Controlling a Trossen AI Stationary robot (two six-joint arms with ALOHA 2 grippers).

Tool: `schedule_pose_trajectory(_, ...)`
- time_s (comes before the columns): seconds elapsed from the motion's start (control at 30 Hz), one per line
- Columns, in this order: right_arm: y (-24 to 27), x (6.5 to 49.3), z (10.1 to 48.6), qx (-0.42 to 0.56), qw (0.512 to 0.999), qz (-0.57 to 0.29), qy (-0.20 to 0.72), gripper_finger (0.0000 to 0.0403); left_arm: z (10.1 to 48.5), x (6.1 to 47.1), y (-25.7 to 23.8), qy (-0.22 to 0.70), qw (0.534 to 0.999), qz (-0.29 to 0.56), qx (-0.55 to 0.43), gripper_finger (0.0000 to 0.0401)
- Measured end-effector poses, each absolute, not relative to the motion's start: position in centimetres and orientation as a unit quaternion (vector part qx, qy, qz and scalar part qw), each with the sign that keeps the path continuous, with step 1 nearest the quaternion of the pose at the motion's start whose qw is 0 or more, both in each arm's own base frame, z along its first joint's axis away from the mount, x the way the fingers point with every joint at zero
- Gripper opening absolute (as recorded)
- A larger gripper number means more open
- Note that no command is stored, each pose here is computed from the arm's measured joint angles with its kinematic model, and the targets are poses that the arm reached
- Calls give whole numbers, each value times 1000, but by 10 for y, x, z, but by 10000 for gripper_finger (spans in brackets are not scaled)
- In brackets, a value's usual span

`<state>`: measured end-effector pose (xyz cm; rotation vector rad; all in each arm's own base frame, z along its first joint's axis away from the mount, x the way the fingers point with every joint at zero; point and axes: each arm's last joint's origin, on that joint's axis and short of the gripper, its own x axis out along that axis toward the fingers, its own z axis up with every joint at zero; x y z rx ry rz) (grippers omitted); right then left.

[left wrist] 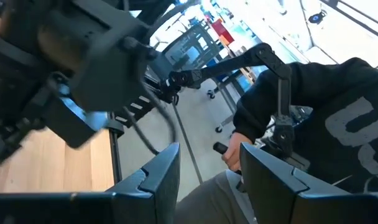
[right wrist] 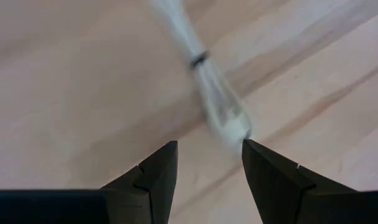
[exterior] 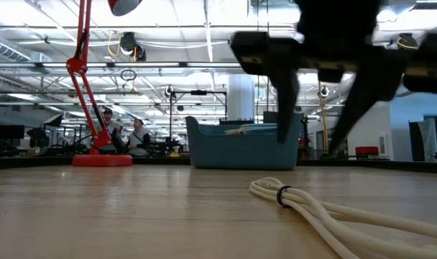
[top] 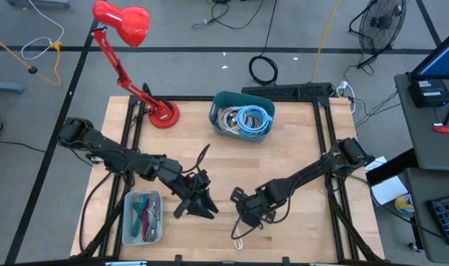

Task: Pick & Place USB Port
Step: Put the light gray charger cable into the blue bin

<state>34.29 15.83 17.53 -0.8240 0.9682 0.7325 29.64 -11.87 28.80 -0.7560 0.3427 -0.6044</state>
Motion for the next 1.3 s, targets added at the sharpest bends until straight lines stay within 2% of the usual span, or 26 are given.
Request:
schedule_pose_trajectory(0.13, 166, 359, 181, -351, 755, 329, 446, 171, 288, 296, -121, 159, 875, -278, -362, 168)
schedule_pose_trajectory(0.33, 180, 380, 185, -368, 754, 341, 423, 171, 288, 296, -120, 158, 875, -273, -367, 168)
schedule_pose_trajectory(0.67, 185, 366, 159, -381, 681, 409, 473, 171, 288, 296, -121, 159, 875, -273, -367, 168)
schedule_pose_trajectory(0.83, 189, 373, 157, -377, 702, 403, 450, 171, 288, 296, -120, 158, 876, -270, -368, 168)
schedule_pose_trajectory(1.3, 190, 381, 153, -380, 718, 398, 427, 170, 288, 296, -122, 158, 875, -272, -367, 168)
